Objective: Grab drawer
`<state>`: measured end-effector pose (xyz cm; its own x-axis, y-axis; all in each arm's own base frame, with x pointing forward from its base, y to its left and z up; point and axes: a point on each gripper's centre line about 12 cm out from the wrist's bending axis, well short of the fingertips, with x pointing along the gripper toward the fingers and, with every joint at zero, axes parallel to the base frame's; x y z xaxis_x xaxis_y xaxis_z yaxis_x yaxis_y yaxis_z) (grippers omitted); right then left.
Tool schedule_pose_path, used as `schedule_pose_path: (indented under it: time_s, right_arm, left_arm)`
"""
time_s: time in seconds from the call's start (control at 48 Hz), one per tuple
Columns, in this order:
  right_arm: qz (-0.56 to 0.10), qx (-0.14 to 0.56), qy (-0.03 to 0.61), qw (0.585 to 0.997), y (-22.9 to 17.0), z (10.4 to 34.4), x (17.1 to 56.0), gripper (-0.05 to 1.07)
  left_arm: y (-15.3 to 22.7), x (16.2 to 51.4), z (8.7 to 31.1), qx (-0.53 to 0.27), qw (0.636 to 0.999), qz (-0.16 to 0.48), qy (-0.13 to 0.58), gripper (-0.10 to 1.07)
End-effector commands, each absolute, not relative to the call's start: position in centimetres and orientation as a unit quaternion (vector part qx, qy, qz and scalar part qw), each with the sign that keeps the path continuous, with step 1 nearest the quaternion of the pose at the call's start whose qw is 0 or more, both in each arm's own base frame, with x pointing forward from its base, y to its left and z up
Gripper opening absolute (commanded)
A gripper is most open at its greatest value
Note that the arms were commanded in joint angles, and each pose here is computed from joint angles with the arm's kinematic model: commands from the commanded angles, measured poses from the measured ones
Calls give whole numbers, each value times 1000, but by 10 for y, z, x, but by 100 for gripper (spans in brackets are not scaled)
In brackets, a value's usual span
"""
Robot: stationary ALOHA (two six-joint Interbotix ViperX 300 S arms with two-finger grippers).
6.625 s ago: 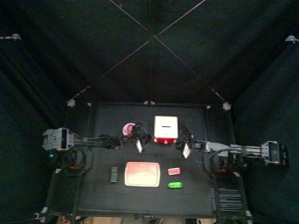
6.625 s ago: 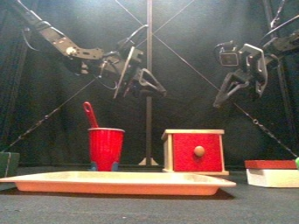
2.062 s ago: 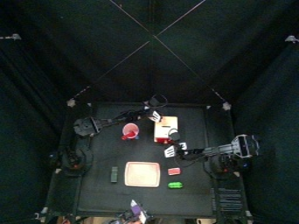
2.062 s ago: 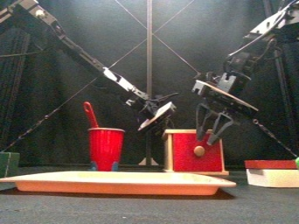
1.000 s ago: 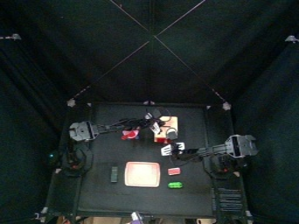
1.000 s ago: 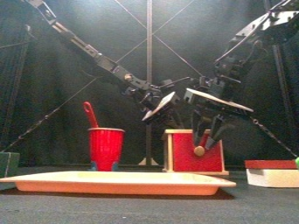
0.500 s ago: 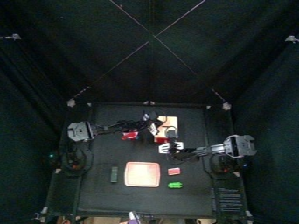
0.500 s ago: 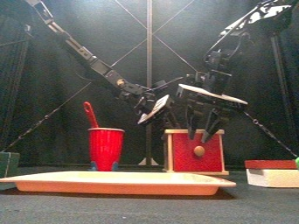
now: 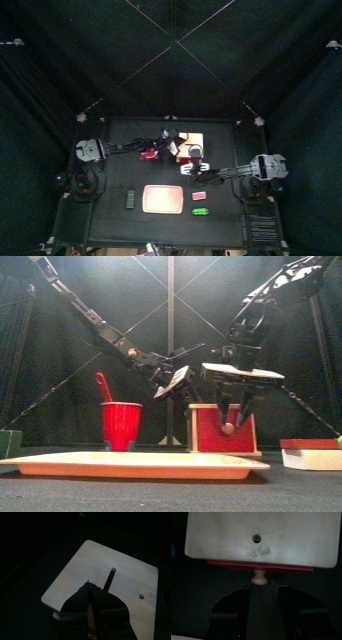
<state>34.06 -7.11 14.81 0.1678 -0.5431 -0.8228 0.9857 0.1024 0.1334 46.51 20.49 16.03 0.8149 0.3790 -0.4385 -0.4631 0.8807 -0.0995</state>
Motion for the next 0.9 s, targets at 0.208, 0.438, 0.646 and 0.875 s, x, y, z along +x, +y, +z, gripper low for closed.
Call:
schedule_pose_path:
  time_s: [0.208, 0.438, 0.646, 0.875]
  right_arm:
    - [-566, 374, 287, 676, -80, 162, 349, 76]
    - [-570, 376, 285, 672, -85, 160, 353, 76]
    - [-578, 374, 294, 663, -87, 150, 351, 76]
    - [-583, 373, 297, 658, -90, 146, 351, 75]
  left_arm:
    - [206, 463, 155, -100, 946, 224, 211, 37]
    - [204, 463, 156, -99, 947, 222, 210, 37]
    - [203, 463, 155, -99, 947, 221, 211, 37]
    - [203, 463, 154, -99, 947, 221, 212, 37]
